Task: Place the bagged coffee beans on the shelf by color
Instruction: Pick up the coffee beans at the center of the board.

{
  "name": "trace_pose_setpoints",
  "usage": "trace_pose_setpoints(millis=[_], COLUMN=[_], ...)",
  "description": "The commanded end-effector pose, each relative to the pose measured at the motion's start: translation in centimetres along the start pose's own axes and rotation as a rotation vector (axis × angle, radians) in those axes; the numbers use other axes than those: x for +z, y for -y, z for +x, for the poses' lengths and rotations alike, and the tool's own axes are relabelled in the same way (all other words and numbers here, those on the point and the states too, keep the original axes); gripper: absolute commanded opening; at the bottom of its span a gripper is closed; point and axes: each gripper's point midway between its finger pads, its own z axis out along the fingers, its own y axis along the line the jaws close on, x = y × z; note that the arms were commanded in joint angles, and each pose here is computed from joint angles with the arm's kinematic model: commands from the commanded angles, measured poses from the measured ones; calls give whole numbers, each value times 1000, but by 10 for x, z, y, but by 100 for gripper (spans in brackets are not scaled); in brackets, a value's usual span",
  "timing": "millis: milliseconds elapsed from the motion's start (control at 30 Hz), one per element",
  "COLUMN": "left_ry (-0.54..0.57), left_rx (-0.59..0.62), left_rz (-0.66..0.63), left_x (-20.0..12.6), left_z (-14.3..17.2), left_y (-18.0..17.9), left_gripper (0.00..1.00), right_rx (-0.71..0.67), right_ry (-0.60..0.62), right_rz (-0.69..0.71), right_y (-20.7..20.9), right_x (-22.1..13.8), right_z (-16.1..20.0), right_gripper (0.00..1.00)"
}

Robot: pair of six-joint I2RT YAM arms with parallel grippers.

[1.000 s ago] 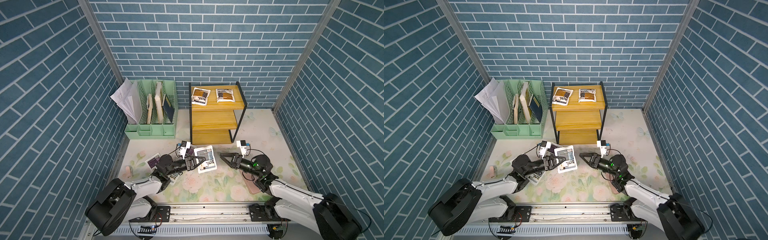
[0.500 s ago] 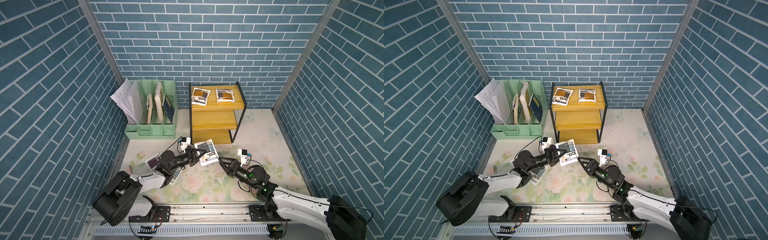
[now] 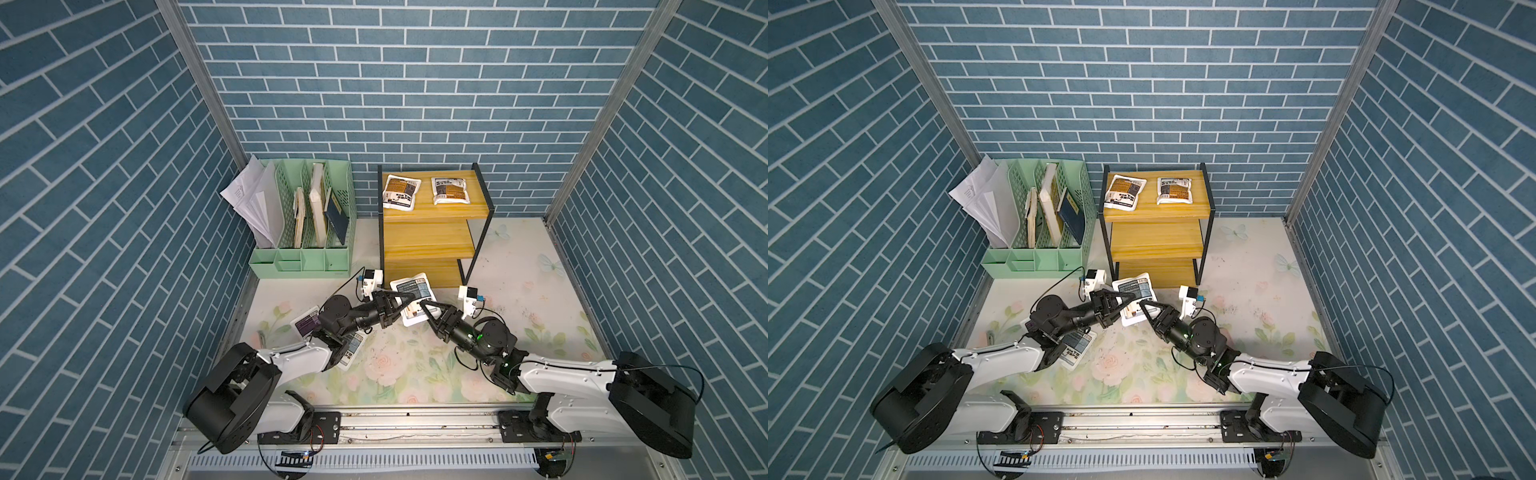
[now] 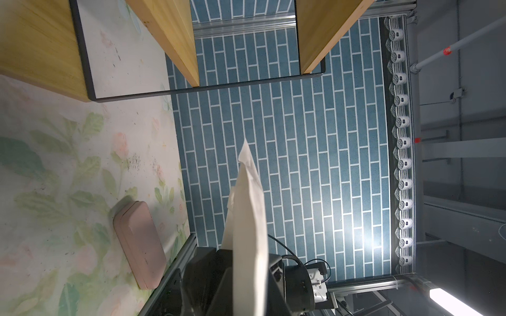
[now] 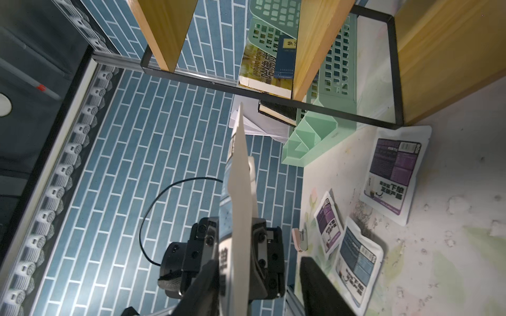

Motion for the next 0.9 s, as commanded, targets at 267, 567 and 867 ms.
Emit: trace_pose_setpoints(millis=[267, 567, 867], left_ry=[6, 22, 219], left_rx=[29, 75, 317], left_rz=[5, -28, -303], left_x=[0, -2, -75], left_z=[-3, -7, -58], left_y=[4, 5, 14], left_gripper=[19, 58, 85], right_rx=[10, 22, 17], right_ry=[20, 70, 118], right_rz=[-74, -49, -44], right_y=[-23, -19, -25], right_x=[5, -1, 29], right_z=[-2, -11, -52], right_gripper=[24, 14, 13])
